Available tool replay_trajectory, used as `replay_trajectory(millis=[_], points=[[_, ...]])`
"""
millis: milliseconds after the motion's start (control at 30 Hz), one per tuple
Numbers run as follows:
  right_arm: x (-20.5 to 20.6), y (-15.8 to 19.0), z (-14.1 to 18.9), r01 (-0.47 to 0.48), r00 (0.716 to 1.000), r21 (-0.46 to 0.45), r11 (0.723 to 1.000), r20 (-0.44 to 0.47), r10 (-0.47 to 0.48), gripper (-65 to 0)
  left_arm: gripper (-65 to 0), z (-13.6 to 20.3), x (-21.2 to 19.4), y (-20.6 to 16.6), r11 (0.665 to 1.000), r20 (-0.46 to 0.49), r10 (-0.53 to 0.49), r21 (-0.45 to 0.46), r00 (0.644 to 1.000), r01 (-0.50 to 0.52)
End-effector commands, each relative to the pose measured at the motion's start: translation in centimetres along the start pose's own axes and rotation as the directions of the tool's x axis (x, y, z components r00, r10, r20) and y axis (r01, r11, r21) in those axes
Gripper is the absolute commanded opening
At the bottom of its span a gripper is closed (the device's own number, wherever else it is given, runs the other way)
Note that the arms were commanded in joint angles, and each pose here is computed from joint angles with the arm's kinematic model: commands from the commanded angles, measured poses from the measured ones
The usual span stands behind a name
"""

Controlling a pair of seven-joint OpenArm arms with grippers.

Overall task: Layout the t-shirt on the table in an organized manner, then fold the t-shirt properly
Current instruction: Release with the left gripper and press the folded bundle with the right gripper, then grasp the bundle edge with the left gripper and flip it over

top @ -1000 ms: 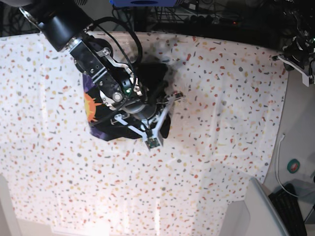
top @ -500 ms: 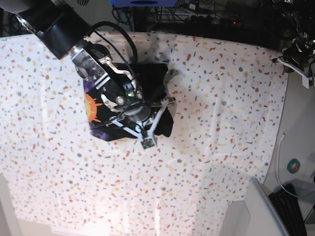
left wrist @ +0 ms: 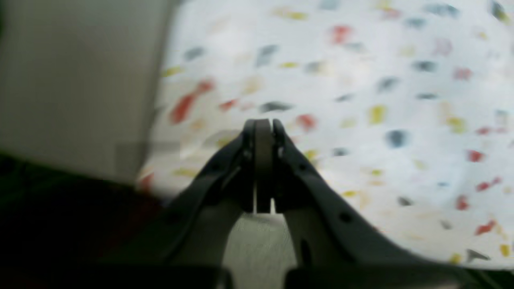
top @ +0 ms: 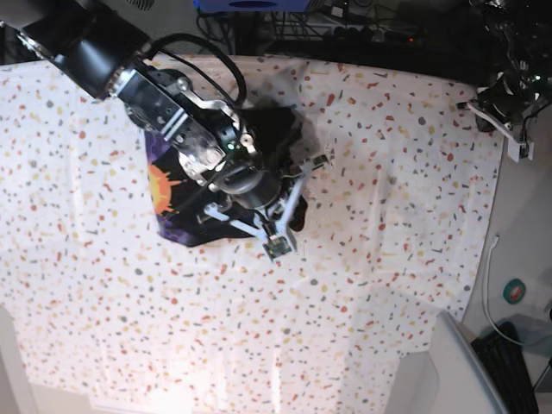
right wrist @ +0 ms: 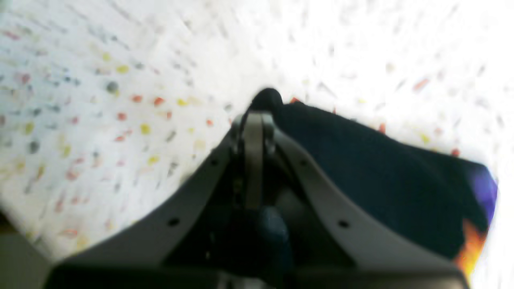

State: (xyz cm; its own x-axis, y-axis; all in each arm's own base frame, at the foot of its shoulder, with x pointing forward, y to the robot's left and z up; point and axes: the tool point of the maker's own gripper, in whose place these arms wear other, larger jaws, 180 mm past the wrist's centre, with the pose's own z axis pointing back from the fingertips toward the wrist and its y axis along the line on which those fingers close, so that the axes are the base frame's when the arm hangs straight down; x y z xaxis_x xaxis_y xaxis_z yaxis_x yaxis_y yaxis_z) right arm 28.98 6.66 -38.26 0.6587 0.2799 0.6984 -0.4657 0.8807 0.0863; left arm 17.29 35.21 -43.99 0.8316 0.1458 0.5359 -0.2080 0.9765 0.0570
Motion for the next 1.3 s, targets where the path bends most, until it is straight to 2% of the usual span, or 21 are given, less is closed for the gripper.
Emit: replay_trajectory(millis=[0, 67, 167, 233, 367, 467, 733, 833, 967, 1067, 1100, 1167, 1233, 1267], points=[[-0.2, -0.6, 1.0, 0.038, 0.999, -0.017, 0.999, -0.006, -0.038, -65.0, -65.0, 0.3, 1.2, 0.3, 1.0, 0.033, -0.026, 0.004, 0.999, 0.026], [-2.5, -0.5, 2.4, 0.08, 0.994, -0.02, 0.997, -0.066, -0.081, -65.0, -65.0, 0.0, 1.4, -0.6, 0.999, 0.034, -0.041, -0.014, 0.999, 0.042], [-5.4, -0.2, 2.8, 0.093, 0.988, -0.019, 0.995, -0.12, -0.095, -65.0, -65.0, -0.4, 1.6, -2.1, 0.997, 0.035, -0.061, -0.044, 0.998, 0.063], [-7.6, -0.2, 2.2, 0.092, 0.981, -0.036, 0.995, -0.167, -0.097, -65.0, -65.0, -0.6, 2.5, -2.5, 0.997, 0.053, -0.059, -0.05, 0.997, 0.062], [-9.7, 0.3, 0.9, 0.102, 0.973, -0.051, 0.993, -0.205, -0.11, -65.0, -65.0, -0.7, 3.1, -2.5, 0.997, 0.061, -0.059, -0.049, 0.996, 0.062], [-11.4, 2.2, 0.1, 0.06, 0.968, -0.021, 0.998, -0.243, -0.064, -65.0, -65.0, -0.7, 3.0, -2.6, 0.996, 0.057, -0.066, -0.049, 0.996, 0.069], [-11.2, 3.8, -1.1, 0.053, 0.971, -0.006, 0.999, -0.233, -0.053, -65.0, -65.0, -0.9, 3.0, -3.0, 0.996, 0.056, -0.063, -0.061, 0.996, 0.067], [-10.1, 4.0, -0.5, 0.057, 0.978, 0.01, 0.998, -0.2, -0.054, -65.0, -65.0, -1.1, 3.4, -5.1, 0.987, 0.057, -0.115, -0.103, 0.992, 0.12], [-7.8, 1.3, 1.9, 0.042, 0.993, -0.001, 0.999, -0.11, -0.041, -65.0, -65.0, -0.6, 3.2, -9.2, 0.975, 0.032, -0.147, -0.166, 0.989, 0.15], [-5.7, -3.5, 4.2, 0.109, 0.993, -0.081, 0.991, -0.027, -0.112, -65.0, -65.0, 0.6, 4.2, -12.9, 0.962, 0.071, -0.155, -0.215, 0.985, 0.167], [-5.3, -5.3, 4.9, 0.143, 0.989, -0.118, 0.983, -0.007, -0.145, -65.0, -56.1, 0.9, 4.4, -13.9, 0.959, 0.079, -0.151, -0.229, 0.985, 0.165], [-4.9, -8.5, 6.5, 0.209, 0.978, -0.185, 0.96, 0.022, -0.209, -65.0, -33.4, 1.2, 4.4, -16.7, 0.944, 0.096, -0.118, -0.299, 0.988, 0.141], [-5.0, -11.7, 7.8, 0.252, 0.967, -0.256, 0.933, 0.044, -0.25, -65.0, -14.8, 1.6, 4.5, -20.0, 0.902, 0.11, -0.067, -0.419, 0.992, 0.108], [-5.1, -12.9, 8.2, 0.265, 0.964, -0.282, 0.922, 0.054, -0.26, -65.0, -8.7, 1.7, 4.5, -21.5, 0.874, 0.112, -0.047, -0.477, 0.993, 0.095]])
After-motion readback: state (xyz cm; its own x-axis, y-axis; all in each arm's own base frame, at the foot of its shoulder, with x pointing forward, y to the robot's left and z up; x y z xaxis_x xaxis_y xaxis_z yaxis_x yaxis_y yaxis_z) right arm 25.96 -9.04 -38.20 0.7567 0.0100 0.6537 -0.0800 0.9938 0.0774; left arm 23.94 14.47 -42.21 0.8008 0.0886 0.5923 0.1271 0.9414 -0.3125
